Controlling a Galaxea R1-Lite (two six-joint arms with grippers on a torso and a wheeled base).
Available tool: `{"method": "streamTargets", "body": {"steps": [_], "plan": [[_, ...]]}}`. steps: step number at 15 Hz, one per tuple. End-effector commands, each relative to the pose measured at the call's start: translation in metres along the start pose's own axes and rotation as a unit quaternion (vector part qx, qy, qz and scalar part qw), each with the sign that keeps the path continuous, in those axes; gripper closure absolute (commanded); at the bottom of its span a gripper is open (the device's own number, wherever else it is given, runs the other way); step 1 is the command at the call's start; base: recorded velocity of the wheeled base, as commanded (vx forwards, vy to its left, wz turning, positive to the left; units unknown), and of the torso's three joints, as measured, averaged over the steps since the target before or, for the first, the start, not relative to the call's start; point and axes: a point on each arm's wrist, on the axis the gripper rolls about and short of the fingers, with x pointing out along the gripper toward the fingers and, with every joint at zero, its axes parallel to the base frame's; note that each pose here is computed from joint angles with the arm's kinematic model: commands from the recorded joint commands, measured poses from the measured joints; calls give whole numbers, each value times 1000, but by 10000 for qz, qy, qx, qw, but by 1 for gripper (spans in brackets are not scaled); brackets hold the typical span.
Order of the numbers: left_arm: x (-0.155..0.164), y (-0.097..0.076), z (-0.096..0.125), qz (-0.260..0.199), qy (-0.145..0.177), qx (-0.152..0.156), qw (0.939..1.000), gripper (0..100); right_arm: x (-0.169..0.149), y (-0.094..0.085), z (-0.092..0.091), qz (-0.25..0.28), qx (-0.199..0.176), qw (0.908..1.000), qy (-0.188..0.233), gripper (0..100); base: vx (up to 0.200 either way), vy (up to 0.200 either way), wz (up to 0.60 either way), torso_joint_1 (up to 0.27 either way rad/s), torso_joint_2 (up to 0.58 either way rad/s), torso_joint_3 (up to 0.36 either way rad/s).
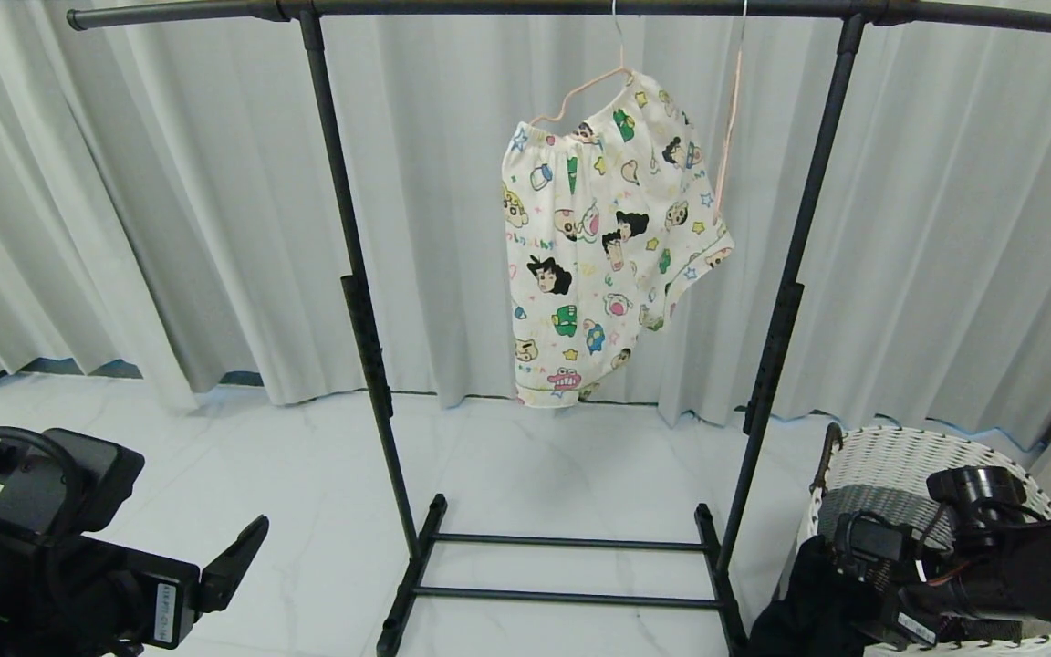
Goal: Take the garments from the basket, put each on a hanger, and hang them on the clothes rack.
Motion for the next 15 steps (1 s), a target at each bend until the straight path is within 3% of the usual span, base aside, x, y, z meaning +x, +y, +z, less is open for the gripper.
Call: {"method": "streamTargets", "body": {"steps": [1, 2, 3, 12, 15], "plan": [[1, 0, 0, -4, 21, 8, 10000, 0, 7, 1, -1, 81, -1, 10000, 34, 0, 0, 0, 0, 0, 0, 0], [1, 0, -1, -6, 28, 11, 10000, 0, 7, 2, 0, 120, -2, 9999, 3, 0, 0, 0, 0, 0, 0, 0], [1, -1, -2, -9, 42, 16, 10000, 0, 8, 4, 0, 198, -3, 9998, -80, 100, 0, 0, 0, 0, 0, 0], [0, -1, -4, -15, 70, 26, 10000, 0, -7, -2, 9, 129, -6, 9985, -532, 100, 0, 0, 0, 0, 0, 0], [0, -3, -4, -114, 52, 48, 9999, 0, -33, -8, 29, -72, 396, 9937, -1049, 100, 0, 0, 0, 0, 0, 0]]}}
